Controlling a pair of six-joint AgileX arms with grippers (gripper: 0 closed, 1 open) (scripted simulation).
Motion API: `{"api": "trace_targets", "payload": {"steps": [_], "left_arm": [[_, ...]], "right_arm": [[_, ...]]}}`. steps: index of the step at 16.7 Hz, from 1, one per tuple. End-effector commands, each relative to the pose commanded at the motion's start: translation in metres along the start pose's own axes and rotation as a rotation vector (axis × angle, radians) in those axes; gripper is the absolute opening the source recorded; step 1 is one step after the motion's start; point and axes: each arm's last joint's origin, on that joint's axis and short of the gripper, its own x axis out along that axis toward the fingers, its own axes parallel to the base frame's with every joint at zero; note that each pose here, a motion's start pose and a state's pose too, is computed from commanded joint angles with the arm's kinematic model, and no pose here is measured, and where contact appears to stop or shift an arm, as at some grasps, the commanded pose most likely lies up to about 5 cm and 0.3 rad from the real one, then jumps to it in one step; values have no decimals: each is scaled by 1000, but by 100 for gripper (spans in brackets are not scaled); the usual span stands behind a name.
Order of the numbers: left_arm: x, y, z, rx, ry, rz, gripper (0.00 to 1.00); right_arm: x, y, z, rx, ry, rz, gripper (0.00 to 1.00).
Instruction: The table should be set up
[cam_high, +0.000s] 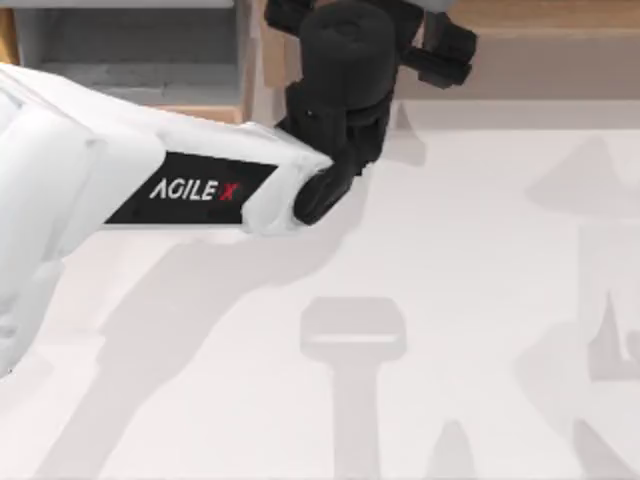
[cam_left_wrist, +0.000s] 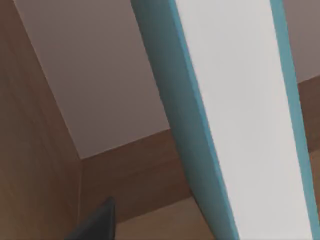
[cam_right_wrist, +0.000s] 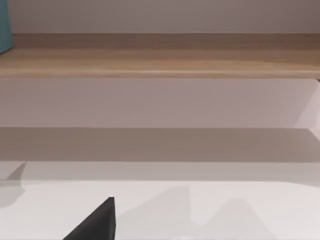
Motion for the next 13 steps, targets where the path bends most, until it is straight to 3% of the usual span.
{"api": "trace_targets", "payload": {"steps": [6,13], "left_arm": [[35,-31,16,-262,31,168,100],[42,-31,17,-301,32,203,100]], "right_arm": [[0,0,0,0,0,0,100],[0,0,0,0,0,0,100]]}}
